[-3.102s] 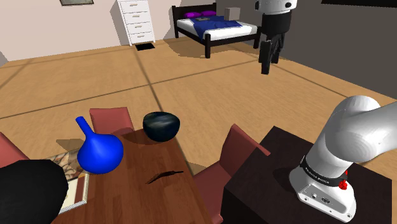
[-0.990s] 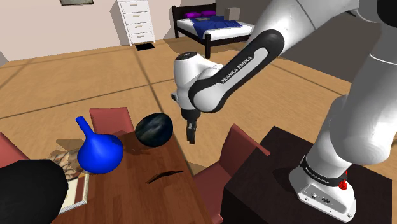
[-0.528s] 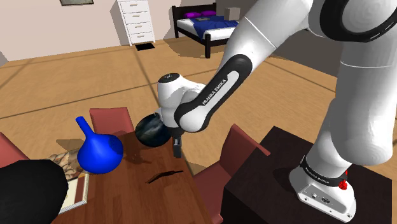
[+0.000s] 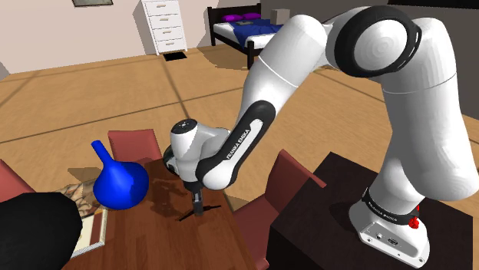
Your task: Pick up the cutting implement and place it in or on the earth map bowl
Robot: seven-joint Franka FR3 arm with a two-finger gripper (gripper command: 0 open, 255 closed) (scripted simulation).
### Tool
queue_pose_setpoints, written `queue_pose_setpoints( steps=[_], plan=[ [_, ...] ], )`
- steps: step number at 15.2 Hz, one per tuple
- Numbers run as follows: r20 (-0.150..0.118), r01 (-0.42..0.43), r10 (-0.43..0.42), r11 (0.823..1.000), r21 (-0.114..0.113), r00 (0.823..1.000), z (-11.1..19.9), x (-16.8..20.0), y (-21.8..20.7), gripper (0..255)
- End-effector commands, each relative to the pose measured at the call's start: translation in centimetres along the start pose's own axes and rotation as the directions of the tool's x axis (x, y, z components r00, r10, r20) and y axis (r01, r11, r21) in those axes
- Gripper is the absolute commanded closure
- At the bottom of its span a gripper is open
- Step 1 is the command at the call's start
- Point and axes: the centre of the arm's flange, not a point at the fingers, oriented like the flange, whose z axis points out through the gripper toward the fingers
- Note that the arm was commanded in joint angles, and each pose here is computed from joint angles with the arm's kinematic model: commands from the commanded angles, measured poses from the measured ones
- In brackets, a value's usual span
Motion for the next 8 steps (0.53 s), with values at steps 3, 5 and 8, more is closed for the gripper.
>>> queue_pose_setpoints(
  steps=[3,5,8],
  plan=[
    [-0.003,0.011,-0.011,1.0,0.0,1.0,1.9,0.3,-0.2,0],
    [-0.003,0.011,-0.011,1.0,0.0,1.0,3.0,0.3,-0.2,0],
    [-0.003,0.011,-0.011,1.0,0.0,1.0,4.3,0.3,-0.2,0]
  ],
)
